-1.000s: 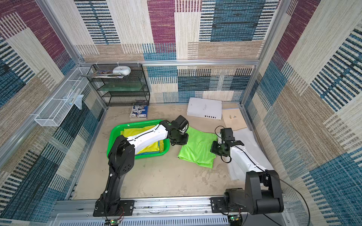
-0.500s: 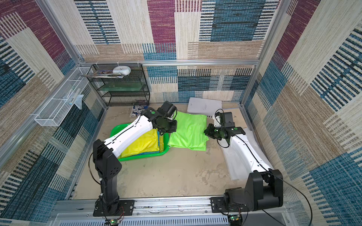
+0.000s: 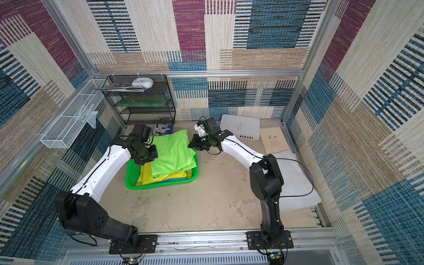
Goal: Put the folded raincoat in the basket
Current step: Place the raincoat in the basket.
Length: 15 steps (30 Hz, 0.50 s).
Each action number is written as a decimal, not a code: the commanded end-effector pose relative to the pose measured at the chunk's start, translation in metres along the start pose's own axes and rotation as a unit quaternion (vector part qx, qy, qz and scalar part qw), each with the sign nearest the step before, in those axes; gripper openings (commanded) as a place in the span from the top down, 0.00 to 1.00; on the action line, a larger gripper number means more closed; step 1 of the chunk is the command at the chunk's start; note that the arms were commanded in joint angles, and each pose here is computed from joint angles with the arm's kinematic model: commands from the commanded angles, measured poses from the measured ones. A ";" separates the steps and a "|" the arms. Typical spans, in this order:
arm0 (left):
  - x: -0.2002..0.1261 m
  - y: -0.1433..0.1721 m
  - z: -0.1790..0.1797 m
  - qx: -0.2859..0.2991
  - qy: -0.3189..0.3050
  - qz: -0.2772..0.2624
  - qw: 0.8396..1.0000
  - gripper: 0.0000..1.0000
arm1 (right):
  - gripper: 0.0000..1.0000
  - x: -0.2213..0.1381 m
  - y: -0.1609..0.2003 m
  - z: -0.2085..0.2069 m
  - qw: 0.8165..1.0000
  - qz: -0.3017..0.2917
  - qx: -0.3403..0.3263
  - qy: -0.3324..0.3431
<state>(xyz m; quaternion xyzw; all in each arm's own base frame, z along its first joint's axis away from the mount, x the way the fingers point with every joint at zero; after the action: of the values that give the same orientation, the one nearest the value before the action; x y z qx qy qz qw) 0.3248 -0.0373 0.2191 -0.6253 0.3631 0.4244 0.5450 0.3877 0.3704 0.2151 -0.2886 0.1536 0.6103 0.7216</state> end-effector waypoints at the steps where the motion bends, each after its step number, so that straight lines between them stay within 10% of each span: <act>1: 0.004 0.003 0.034 -0.013 -0.039 0.002 0.999 1.00 | 1.00 0.026 0.004 0.003 1.000 0.023 0.014 0.000; 15: 0.062 0.019 0.054 -0.052 -0.027 0.075 0.996 1.00 | 1.00 0.061 0.038 -0.029 0.997 0.059 0.037 0.017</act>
<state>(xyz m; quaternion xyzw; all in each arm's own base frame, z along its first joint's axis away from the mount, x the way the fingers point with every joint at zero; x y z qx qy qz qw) 0.3226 0.0156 0.1576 -0.6117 0.3630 0.4994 0.4946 0.3674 0.4048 0.1456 -0.2628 0.2136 0.6462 0.6839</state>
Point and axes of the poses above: each gripper's point midway between its finger pads, its own x axis out along the fingers, its own z axis along the line the jaws close on, y = z × x, the point moved 4 cm from there along -x, back along the fingers, and after that the axes turned 11 degrees about x, right-handed, at the moved point
